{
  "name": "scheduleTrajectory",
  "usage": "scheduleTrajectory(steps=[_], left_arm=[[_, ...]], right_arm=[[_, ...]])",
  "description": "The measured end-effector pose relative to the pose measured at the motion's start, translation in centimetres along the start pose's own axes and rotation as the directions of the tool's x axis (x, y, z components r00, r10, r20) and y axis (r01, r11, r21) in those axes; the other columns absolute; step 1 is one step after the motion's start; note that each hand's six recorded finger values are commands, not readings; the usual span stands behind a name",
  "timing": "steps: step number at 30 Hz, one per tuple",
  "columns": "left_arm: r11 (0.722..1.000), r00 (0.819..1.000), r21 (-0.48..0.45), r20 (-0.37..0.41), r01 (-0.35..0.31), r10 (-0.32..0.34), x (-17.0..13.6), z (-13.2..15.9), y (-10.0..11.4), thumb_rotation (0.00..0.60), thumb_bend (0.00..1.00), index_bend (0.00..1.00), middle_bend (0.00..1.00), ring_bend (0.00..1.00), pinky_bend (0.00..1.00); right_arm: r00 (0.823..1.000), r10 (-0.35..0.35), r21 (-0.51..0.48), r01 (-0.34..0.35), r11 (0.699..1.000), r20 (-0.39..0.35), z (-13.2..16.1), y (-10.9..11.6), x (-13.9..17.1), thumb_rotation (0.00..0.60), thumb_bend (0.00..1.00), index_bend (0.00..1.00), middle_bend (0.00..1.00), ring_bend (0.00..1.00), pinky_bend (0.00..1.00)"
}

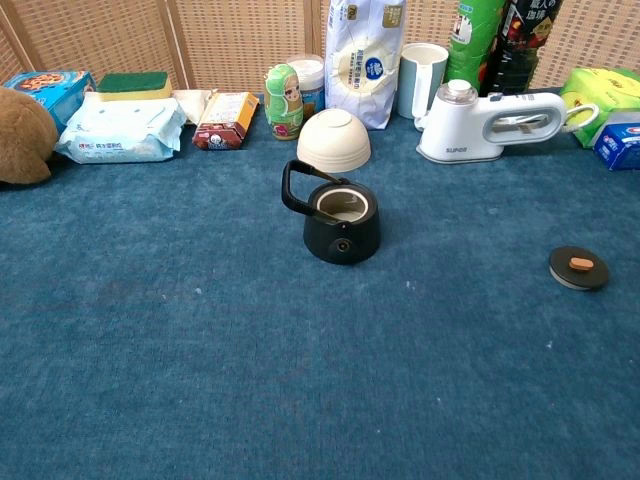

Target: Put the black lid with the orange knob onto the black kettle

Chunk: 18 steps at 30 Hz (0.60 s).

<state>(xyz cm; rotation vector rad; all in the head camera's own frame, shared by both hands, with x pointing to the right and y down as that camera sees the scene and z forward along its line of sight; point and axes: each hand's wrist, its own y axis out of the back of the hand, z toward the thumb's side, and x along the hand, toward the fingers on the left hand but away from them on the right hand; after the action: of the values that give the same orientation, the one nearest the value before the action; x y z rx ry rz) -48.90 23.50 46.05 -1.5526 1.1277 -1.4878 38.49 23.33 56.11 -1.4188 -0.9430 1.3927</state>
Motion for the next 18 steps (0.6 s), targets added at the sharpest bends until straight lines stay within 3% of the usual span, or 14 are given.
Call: scheduleTrajectory(steps=[10,13,18], left_arm=[[1.0,1.0,-0.013,-0.004,-0.002,0.002,-0.2,-0.1,0.2,0.6,0.14,0.0,0.0,0.0,0.05],[1.0,1.0,-0.014,-0.008,0.009,-0.009,-0.1,-0.1,-0.1,0.6,0.14,0.0,0.0,0.0,0.05],[1.0,1.0,-0.017,-0.012,0.017,-0.017,0.1,0.0,-0.2,0.6,0.14,0.0,0.0,0.0,0.05]], right_arm=[[0.999,0.052,-0.039,-0.052,0.998,-0.017,0.6,-1.0,-0.3,0.359,0.0,0.1,0.02,0.0,0.0],[0.994,0.101,-0.076,-0.105,0.992,-0.051,1.4,-1.8,-0.8,0.383,0.0,0.11,0.02,0.0,0.0],[0.968,0.202,-0.116,-0.22,0.969,-0.149,4.1,-3.2,-2.6,0.444,0.06,0.17,0.02,0.0,0.0]])
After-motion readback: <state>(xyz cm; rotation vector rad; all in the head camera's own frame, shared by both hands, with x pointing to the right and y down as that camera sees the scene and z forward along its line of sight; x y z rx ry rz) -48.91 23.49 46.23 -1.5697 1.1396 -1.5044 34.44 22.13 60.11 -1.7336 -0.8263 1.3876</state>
